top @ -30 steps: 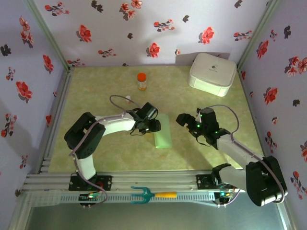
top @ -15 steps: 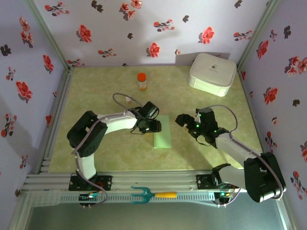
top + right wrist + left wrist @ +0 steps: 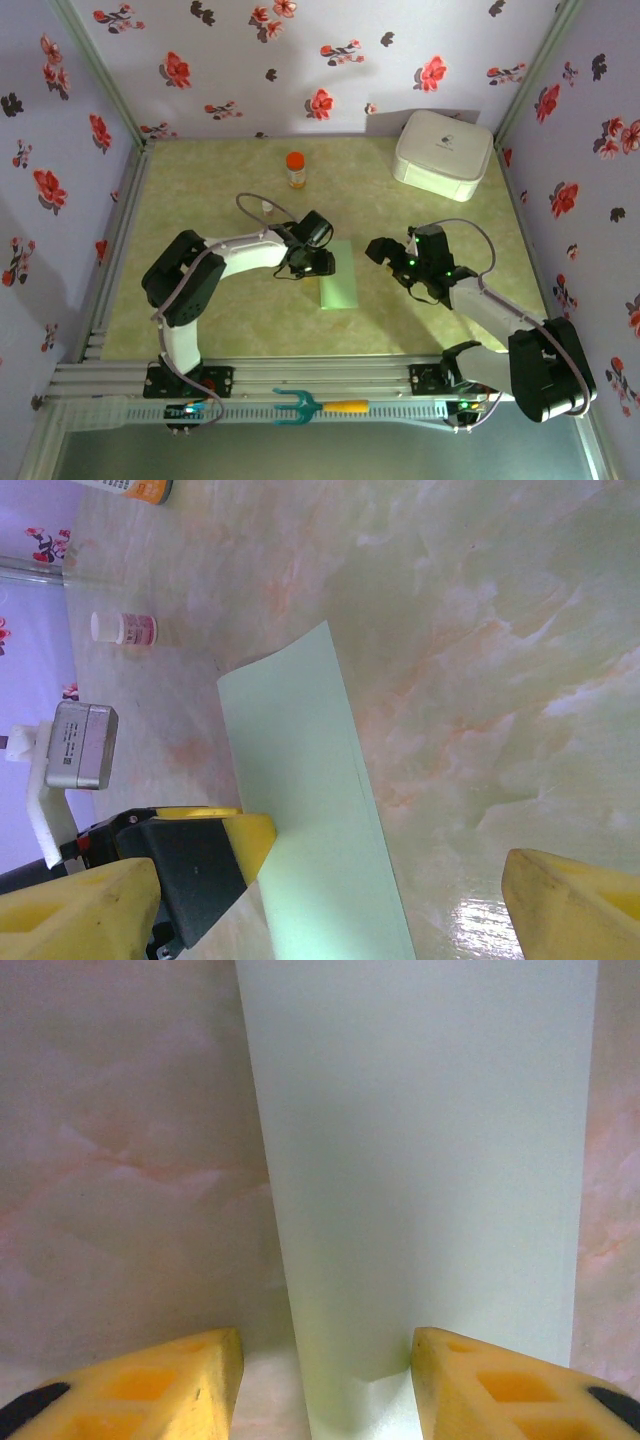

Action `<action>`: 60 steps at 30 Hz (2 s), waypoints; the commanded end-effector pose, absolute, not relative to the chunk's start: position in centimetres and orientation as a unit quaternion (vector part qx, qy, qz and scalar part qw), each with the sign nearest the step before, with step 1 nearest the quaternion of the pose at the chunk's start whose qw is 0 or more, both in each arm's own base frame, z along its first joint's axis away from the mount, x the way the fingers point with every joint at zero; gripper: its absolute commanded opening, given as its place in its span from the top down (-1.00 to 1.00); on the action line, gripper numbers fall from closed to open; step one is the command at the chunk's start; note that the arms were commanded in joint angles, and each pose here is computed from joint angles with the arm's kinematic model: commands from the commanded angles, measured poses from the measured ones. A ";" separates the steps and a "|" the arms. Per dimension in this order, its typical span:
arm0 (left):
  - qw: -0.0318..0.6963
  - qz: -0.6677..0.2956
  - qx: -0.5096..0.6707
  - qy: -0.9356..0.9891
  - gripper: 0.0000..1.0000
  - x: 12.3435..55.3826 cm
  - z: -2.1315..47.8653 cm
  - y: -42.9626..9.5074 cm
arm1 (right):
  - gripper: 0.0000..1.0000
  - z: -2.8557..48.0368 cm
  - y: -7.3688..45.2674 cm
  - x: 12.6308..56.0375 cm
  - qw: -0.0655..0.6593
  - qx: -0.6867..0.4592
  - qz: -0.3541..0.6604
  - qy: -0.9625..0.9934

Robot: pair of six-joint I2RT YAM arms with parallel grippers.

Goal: Fold a paper plane with a square sheet of paper (pick it up from the middle)
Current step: First fold the square sheet of paper in half at the center of the table.

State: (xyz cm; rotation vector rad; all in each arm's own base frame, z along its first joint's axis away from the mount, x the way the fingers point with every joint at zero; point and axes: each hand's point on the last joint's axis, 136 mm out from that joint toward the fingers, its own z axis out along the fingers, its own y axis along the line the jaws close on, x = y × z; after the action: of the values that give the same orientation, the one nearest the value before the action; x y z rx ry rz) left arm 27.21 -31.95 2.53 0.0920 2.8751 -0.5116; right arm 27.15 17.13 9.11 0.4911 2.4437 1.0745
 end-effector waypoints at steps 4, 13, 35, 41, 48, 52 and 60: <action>0.103 -0.127 0.012 0.986 -0.06 27.3 1.0 -30.1 | -0.80 10.0 17.1 27.5 0.216 0.180 0.390 0.877; 0.095 -0.120 0.021 0.988 -0.07 27.2 0.4 -30.1 | -0.81 10.1 17.0 27.5 0.217 0.181 0.387 0.878; 0.075 -0.099 0.045 0.991 -0.09 27.0 -1.2 -29.9 | -0.83 9.8 16.8 27.5 0.215 0.184 0.378 0.882; 0.079 -0.103 0.047 0.990 -0.12 27.1 -1.1 -30.2 | -0.83 9.7 16.8 27.5 0.214 0.185 0.377 0.882; 0.076 -0.101 0.051 0.991 -0.12 27.2 -1.3 -30.2 | -0.83 9.7 16.7 27.5 0.215 0.185 0.376 0.882; 0.075 -0.100 0.052 0.991 -0.12 27.2 -1.3 -30.2 | -0.83 9.7 16.7 27.5 0.214 0.185 0.376 0.882; 0.076 -0.099 0.050 0.991 -0.12 27.1 -1.3 -30.2 | -0.83 9.7 16.8 27.5 0.212 0.184 0.378 0.882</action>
State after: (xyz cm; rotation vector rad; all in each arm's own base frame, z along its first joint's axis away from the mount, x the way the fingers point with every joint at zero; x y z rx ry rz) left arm 27.34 -32.07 2.12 0.1399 2.9214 -0.4456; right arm 26.87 16.89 8.76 0.5098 2.4692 1.0522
